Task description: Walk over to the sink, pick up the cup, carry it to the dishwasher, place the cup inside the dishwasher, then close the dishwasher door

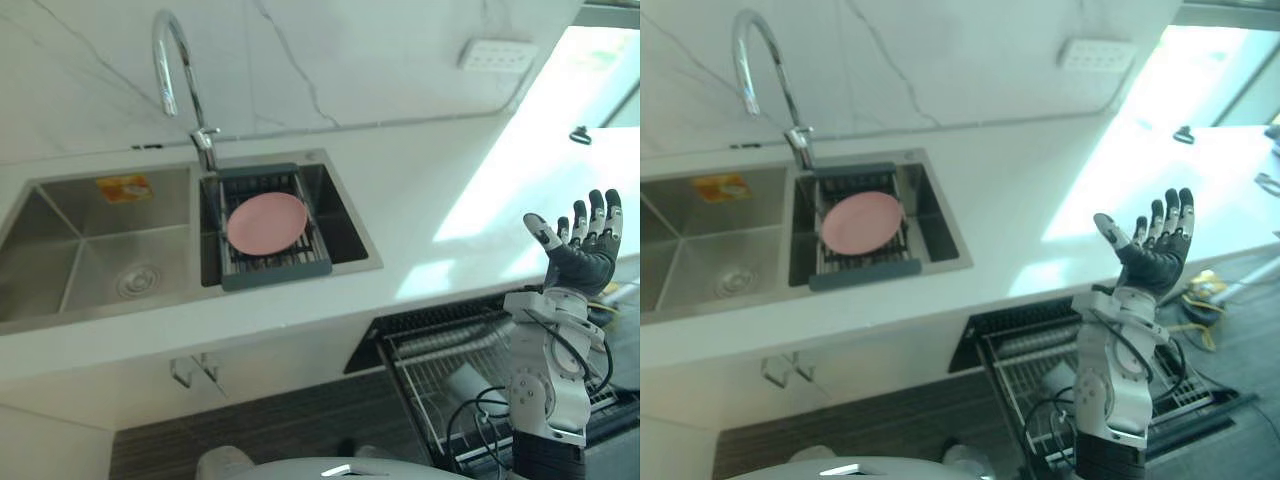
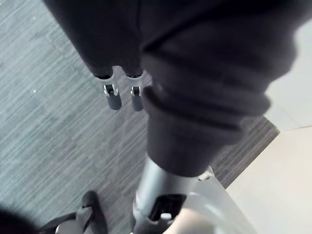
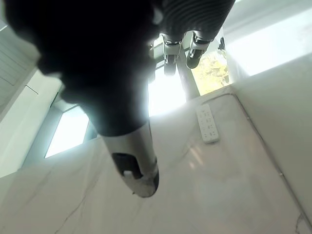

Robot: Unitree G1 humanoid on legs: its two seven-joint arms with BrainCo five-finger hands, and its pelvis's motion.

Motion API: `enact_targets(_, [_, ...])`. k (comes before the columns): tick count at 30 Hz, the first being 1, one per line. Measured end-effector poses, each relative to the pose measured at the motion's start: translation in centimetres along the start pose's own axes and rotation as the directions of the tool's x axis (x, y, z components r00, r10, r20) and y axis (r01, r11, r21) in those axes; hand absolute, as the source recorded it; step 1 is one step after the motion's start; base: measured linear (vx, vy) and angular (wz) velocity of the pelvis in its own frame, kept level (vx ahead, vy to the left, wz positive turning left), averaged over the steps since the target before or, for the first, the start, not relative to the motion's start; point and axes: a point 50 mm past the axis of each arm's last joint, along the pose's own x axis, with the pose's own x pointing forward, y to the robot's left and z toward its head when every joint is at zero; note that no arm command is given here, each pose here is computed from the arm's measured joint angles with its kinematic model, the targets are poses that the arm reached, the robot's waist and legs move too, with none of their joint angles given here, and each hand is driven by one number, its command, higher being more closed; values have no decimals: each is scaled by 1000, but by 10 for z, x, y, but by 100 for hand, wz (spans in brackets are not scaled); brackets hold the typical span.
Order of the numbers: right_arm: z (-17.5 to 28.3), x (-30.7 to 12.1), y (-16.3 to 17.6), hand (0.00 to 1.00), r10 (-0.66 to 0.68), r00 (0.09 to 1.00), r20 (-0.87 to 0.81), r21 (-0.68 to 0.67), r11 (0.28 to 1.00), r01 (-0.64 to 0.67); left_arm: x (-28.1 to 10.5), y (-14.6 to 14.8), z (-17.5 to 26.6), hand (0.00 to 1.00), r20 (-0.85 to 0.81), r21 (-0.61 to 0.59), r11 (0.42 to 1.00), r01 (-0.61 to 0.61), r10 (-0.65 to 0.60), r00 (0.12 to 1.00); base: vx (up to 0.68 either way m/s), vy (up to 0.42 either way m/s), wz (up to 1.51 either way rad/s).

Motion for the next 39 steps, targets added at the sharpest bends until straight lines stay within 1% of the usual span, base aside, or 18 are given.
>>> enact_targets(1, [-1,0,4,0,24,1000,-4,4,1000,-24,0,0,-3,0,-4,35,999,2,-2,1000,79,36,-18])
enact_targets(2, [-4,-1,7,0,26,1000,-18,13,1000,-25,0,0,-2,0,3,95,995,-10,10,1000,118,40,-12])
enact_targets(3, [-7,-2,8,0,20,999,-31,20,1000,-20,0,1,2,0,16,121,992,-16,14,1000,114,32,-5])
enact_targets(11, [-10,-4,11,0,60,997,-51,23,998,-58,-2,-1,15,0,42,206,978,-40,32,999,51,27,-5])
enact_targets(14, [-16,-6,17,0,114,990,-81,-5,993,-114,-2,-2,16,0,44,209,977,-38,30,999,0,0,0])
enact_targets(17, [-31,-12,31,0,214,965,-154,-54,973,-224,-2,-1,16,0,43,212,976,-39,31,999,0,0,0])
enact_targets(19, [-43,-18,39,0,278,939,-203,-92,949,-301,-2,-2,19,0,57,253,967,-45,31,998,-10,0,2])
enact_targets(23, [-54,-21,49,0,354,902,-249,-185,897,-403,-3,-1,21,0,64,264,963,-47,31,997,-3,1,1])
enact_targets(25, [-53,-20,53,0,398,883,-250,-250,854,-456,-3,-2,21,0,65,277,960,-46,30,997,-15,2,4])
enact_targets(27, [-54,-12,61,0,460,851,-253,-355,774,-524,-3,-2,21,0,66,281,958,-48,30,997,-37,6,15])
enact_targets(28, [-55,-8,63,0,474,842,-257,-399,742,-539,-3,-2,22,0,66,283,958,-49,31,997,-34,11,25])
enact_targets(30, [-58,-1,68,0,508,818,-271,-503,650,-570,-3,-2,22,0,63,282,958,-46,29,998,-29,14,21])
enact_targets(31, [-59,0,71,0,522,807,-277,-530,618,-581,-3,-2,22,0,63,282,959,-43,26,998,-34,10,12])
enact_targets(34, [-65,9,89,0,591,747,-304,-652,443,-616,-4,0,26,0,67,289,957,-37,19,998,-33,5,23])
enact_targets(35, [-66,10,92,0,601,737,-309,-668,415,-618,-4,0,26,0,67,289,957,-36,17,998,-30,3,23])
enact_targets(37, [-68,16,103,0,631,708,-318,-730,313,-607,-4,-1,28,0,78,292,956,-32,10,997,-32,1,25])
enact_targets(38, [-69,18,106,0,639,699,-322,-744,286,-604,-4,-1,28,0,78,290,957,-30,7,997,-35,0,18])
enact_targets(39, [-72,20,110,0,650,678,-342,-767,224,-602,-5,-2,29,0,81,284,958,-25,2,997,-34,1,13])
